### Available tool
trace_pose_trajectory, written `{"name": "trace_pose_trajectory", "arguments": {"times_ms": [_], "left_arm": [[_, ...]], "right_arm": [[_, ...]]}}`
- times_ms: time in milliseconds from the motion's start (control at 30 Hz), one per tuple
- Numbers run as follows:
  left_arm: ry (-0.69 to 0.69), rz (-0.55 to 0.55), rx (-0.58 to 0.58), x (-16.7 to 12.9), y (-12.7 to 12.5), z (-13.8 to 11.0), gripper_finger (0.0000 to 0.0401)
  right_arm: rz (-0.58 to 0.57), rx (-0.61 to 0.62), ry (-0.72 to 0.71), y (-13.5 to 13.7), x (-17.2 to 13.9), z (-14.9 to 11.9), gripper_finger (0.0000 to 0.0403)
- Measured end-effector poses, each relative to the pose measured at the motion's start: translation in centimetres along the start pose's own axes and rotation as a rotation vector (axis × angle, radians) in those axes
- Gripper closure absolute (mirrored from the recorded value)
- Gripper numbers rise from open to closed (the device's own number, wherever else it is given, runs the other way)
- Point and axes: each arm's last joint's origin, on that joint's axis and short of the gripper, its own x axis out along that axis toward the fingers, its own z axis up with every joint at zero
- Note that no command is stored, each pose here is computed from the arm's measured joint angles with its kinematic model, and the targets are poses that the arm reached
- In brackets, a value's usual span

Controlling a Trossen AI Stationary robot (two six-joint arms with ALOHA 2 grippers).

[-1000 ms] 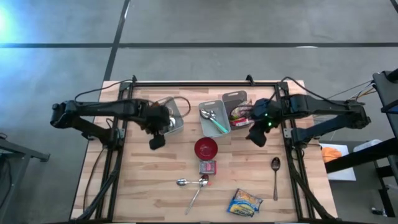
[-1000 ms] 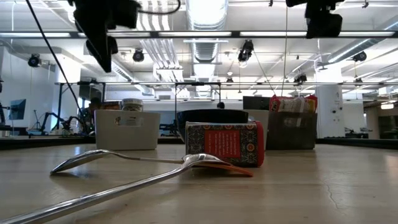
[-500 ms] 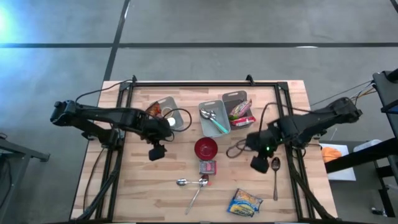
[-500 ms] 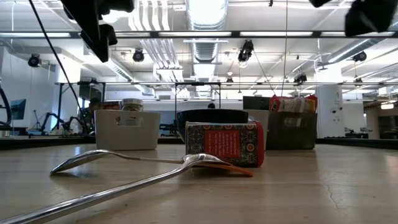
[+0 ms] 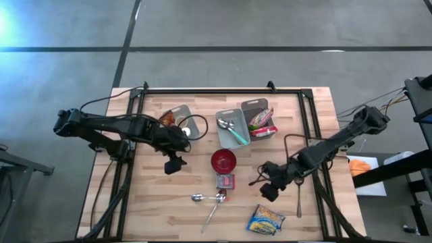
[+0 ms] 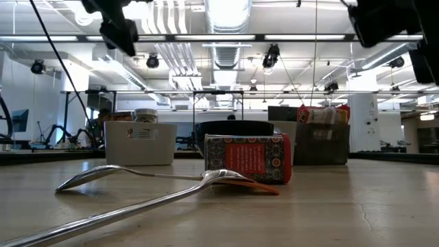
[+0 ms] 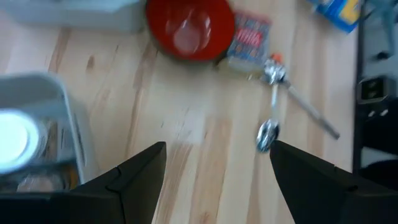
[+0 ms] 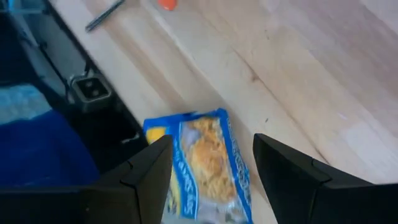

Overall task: Pick & Place Food Item
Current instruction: Put the blue noodle pack into the black bin

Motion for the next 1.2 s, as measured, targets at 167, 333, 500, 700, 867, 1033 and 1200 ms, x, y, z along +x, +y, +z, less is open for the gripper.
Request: {"name": "trace_pose_trajectory", "arguments": {"times_ms": [167,333,500,700,867,1033,1200], "left_arm": [[-0.113,-0.082,0.038,-0.4,-0.9,0.9,0.0108],[-0.163,-0.127,0.064,-0.5,-1.7,1.2,0.0108],[-0.142,-0.125,0.066,-0.4,-1.8,0.9,0.0108],[-0.139,-0.127,0.071,-0.4,-1.9,0.9,0.0108],[-0.133,-0.135,0.069,-0.4,-2.2,0.7,0.0108],[-0.128,-0.143,0.08,-0.4,-2.6,0.5,0.0108],[-0.123,-0.146,0.082,-0.4,-2.8,0.4,0.0108]], "right_arm": [[-0.043,0.011,0.023,-0.6,2.9,-0.1,0.0183],[-0.041,-0.035,0.081,0.2,5.4,-0.2,0.0183],[-0.072,-0.073,0.136,0.9,7.2,-0.2,0.0183],[-0.085,-0.119,0.161,1.6,8.6,-0.1,0.0183],[-0.126,-0.114,0.16,1.0,9.5,0.0,0.0183],[-0.144,-0.133,0.162,0.7,10.0,0.0,0.0183],[-0.151,-0.144,0.166,0.5,10.4,0.0,0.0184]]}}
